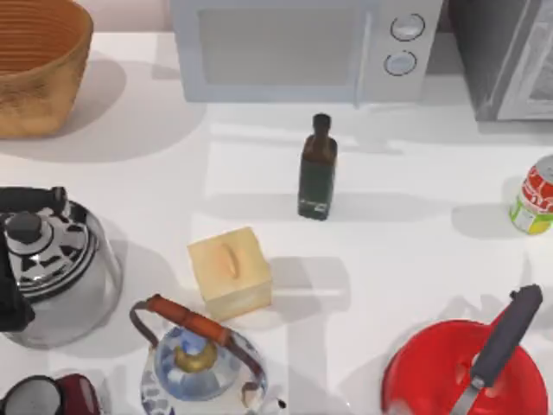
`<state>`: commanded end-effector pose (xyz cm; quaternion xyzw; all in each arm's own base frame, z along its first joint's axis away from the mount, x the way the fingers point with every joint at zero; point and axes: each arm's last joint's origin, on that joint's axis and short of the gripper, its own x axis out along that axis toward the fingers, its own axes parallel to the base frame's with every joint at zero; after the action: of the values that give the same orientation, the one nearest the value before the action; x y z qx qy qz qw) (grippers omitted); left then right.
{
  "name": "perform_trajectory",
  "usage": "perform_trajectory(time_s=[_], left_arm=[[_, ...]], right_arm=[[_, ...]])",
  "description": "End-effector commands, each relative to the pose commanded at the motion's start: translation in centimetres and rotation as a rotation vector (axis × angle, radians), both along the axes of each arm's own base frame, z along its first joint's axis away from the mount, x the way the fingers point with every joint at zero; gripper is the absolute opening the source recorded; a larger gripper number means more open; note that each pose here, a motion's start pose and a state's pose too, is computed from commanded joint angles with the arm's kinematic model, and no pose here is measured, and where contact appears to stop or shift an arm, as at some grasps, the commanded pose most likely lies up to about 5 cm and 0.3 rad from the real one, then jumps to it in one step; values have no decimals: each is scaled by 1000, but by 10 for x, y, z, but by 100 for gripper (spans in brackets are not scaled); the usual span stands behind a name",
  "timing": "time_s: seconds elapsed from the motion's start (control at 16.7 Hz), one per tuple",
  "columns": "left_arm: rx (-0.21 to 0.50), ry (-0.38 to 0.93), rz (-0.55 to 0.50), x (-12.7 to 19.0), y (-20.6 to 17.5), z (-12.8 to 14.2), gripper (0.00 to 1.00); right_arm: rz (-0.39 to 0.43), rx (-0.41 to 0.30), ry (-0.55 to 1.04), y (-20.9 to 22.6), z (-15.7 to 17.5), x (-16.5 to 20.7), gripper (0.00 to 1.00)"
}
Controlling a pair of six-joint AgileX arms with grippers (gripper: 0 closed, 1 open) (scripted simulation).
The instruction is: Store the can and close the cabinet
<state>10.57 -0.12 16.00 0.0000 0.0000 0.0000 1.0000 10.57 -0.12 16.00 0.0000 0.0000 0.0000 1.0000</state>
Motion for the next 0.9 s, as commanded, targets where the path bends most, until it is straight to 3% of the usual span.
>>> perform_trajectory(time_s=[0.24,0.54,0.72,0.9], left_arm=[[0,0,0,0,0,0,100],[0,0,0,0,0,0,100],[0,0,0,0,0,0,100],[0,0,0,0,0,0,100]], right_arm=[[-10,-5,-21,0,8,0,100],[-32,-9,-70,1,53,15,100],[-25,6,-36,6,79,46,100],[3,23,96,16,78,96,100]])
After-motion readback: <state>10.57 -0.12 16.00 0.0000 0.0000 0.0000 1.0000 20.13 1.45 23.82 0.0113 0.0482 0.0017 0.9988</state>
